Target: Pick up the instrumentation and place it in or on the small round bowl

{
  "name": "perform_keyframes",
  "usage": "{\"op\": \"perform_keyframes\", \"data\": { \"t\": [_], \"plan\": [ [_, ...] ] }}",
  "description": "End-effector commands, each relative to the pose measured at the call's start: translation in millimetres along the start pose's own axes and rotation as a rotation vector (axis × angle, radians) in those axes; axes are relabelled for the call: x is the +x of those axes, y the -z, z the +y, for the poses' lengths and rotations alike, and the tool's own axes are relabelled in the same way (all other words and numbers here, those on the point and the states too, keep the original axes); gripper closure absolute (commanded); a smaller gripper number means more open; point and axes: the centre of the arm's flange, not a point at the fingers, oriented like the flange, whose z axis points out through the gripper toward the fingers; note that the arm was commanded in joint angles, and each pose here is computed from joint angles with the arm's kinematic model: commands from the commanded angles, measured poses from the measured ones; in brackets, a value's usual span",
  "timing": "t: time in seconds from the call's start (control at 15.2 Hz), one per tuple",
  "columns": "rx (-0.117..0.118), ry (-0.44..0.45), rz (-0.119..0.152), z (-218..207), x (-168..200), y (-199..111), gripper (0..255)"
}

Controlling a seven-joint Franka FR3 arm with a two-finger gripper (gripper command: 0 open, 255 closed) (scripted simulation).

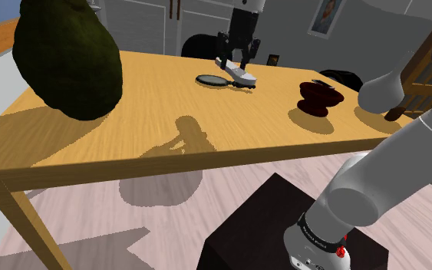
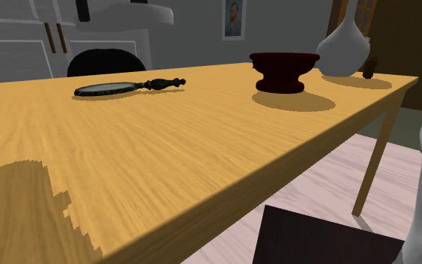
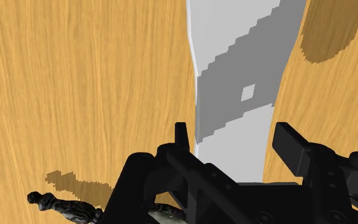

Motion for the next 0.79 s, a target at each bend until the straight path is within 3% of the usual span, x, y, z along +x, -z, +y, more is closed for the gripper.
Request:
{"op": "perform_keyframes", "data": {
  "t": [0.0, 0.26, 0.73],
  "plan": [
    [0.0, 0.0, 0.0, 0.5, 0.4, 10.7, 255],
    [0.0, 0.0, 0.0, 0.3, 0.2, 28.2, 255],
    [0.0, 0.0, 0.0, 92.3, -7.0, 31.6, 255]
  ]
}}
